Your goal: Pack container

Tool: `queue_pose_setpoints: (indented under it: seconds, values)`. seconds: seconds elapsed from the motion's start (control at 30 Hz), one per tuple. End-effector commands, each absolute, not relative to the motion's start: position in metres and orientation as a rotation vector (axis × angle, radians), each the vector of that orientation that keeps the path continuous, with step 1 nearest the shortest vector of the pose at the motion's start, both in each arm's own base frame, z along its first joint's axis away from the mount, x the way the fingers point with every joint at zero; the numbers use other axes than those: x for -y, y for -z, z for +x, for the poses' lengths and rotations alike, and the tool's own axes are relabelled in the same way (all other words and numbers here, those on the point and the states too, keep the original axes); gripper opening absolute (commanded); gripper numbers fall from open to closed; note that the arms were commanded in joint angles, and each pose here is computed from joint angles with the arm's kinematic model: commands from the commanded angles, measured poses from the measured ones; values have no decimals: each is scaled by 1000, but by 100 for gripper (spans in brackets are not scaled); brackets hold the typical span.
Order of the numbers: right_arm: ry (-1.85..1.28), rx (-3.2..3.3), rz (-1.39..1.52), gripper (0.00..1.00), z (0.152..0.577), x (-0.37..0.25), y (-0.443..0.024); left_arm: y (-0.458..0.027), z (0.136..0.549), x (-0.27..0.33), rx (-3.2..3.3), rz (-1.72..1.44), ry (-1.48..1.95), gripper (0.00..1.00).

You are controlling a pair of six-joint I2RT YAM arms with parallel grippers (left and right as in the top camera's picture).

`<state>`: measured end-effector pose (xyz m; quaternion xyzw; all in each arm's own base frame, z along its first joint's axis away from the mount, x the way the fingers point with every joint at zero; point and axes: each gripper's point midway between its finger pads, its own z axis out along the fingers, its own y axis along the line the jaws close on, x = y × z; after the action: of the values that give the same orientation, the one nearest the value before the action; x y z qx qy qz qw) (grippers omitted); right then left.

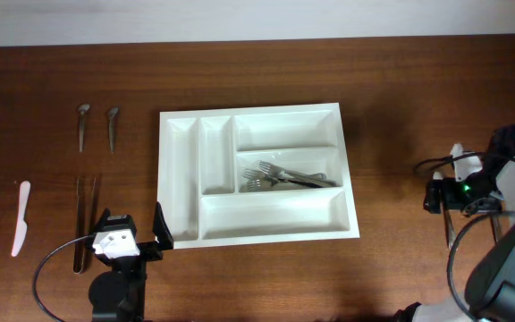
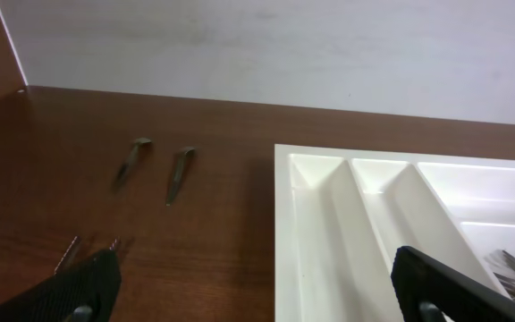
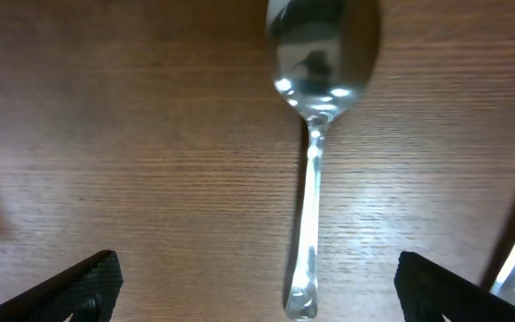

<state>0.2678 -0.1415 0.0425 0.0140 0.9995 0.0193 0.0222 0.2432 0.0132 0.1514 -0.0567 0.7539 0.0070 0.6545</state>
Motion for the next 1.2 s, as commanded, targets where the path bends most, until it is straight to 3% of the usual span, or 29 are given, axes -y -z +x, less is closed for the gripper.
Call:
queue_pose_setpoints:
  seconds: [0.0,0.3,1.17]
  values:
    - [-100,-3101,-7,99,273,141,-33,-150,243,-10,-1710,-119,-2,99]
    - [-121,-3122,-6,99,277,144,-13,-150,243,-10,-1710,-119,-2,99]
    - [-65,-3070,32,99,282,166,-12,-150,243,-10,-1710,-119,-2,99]
